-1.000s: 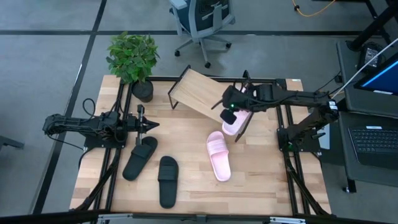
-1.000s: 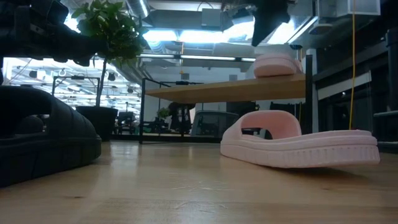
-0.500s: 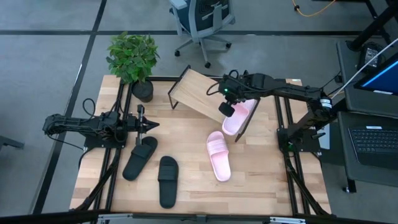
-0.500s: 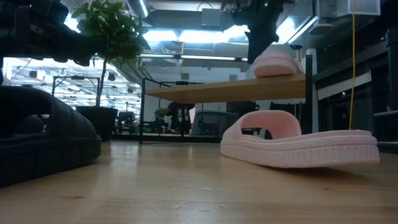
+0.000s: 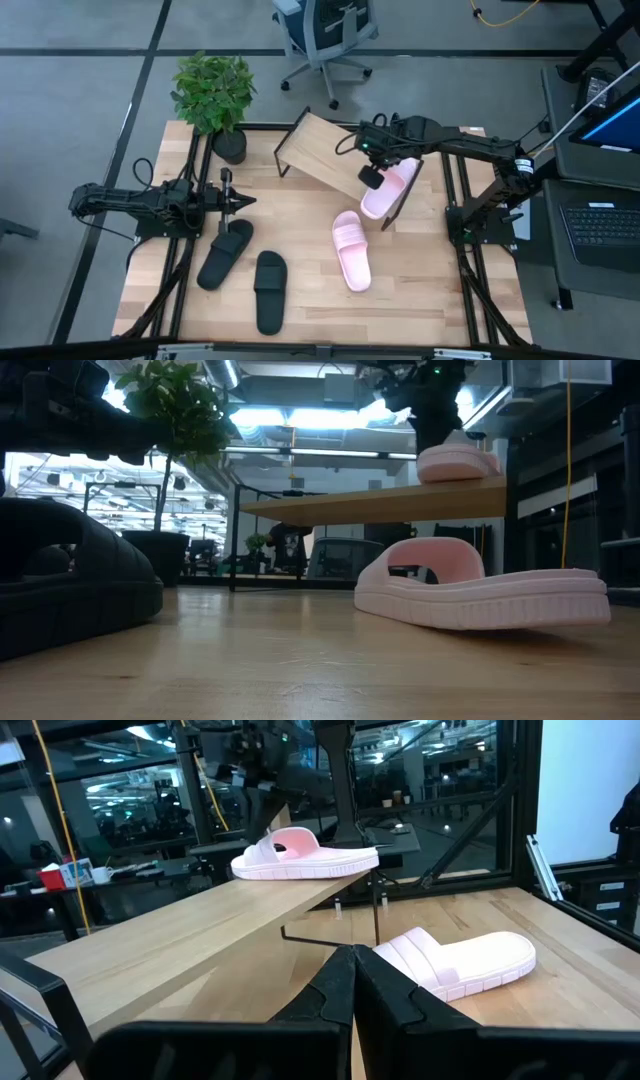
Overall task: Pick and place slides into the shelf
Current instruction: Put the right pink slide on the shelf, then put the pink slide on the shelf
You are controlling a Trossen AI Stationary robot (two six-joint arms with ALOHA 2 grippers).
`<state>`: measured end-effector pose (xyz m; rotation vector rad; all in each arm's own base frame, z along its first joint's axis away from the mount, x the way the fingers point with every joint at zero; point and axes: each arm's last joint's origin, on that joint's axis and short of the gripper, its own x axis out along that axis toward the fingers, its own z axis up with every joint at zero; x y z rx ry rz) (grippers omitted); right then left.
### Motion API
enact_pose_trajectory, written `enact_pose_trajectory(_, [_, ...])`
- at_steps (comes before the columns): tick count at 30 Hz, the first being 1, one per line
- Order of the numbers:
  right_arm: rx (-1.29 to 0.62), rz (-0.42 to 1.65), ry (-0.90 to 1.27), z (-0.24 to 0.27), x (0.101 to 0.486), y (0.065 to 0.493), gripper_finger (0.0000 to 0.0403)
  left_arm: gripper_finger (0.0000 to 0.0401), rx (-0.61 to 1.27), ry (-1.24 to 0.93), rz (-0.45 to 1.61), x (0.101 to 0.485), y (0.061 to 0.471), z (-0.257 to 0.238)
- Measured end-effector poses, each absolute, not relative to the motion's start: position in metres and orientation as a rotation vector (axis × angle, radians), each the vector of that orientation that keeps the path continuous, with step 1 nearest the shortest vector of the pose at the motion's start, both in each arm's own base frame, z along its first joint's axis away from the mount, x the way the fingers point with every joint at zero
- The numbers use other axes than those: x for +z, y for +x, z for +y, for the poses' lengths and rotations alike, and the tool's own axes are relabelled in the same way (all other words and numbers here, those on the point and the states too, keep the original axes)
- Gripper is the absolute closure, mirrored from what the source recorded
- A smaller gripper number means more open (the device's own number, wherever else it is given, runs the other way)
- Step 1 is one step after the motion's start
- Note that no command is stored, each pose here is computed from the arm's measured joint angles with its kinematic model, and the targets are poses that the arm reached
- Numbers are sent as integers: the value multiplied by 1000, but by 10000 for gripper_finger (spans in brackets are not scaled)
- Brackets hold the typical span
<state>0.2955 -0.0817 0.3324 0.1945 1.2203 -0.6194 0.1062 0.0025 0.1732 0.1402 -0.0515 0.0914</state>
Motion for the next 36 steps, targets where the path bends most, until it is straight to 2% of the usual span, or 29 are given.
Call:
enact_pose_trajectory(11, [-501, 906, 74, -71, 362, 317, 396, 401, 91, 140, -52, 173, 106, 2])
enact_pose_trajectory(19, [-287, 781, 3, -2, 398, 314, 400, 401, 92, 140, -52, 173, 106, 3])
enact_pose_trajectory(22, [-242, 725, -28, 34, 390, 315, 400, 401, 91, 140, -52, 173, 106, 2])
enact_pose_trajectory(31, [-41, 555, -17, 129, 328, 316, 401, 401, 88, 120, -53, 173, 106, 2])
enact_pose_trajectory(36, [-20, 515, -39, 161, 298, 301, 401, 401, -59, 85, -60, 173, 106, -2])
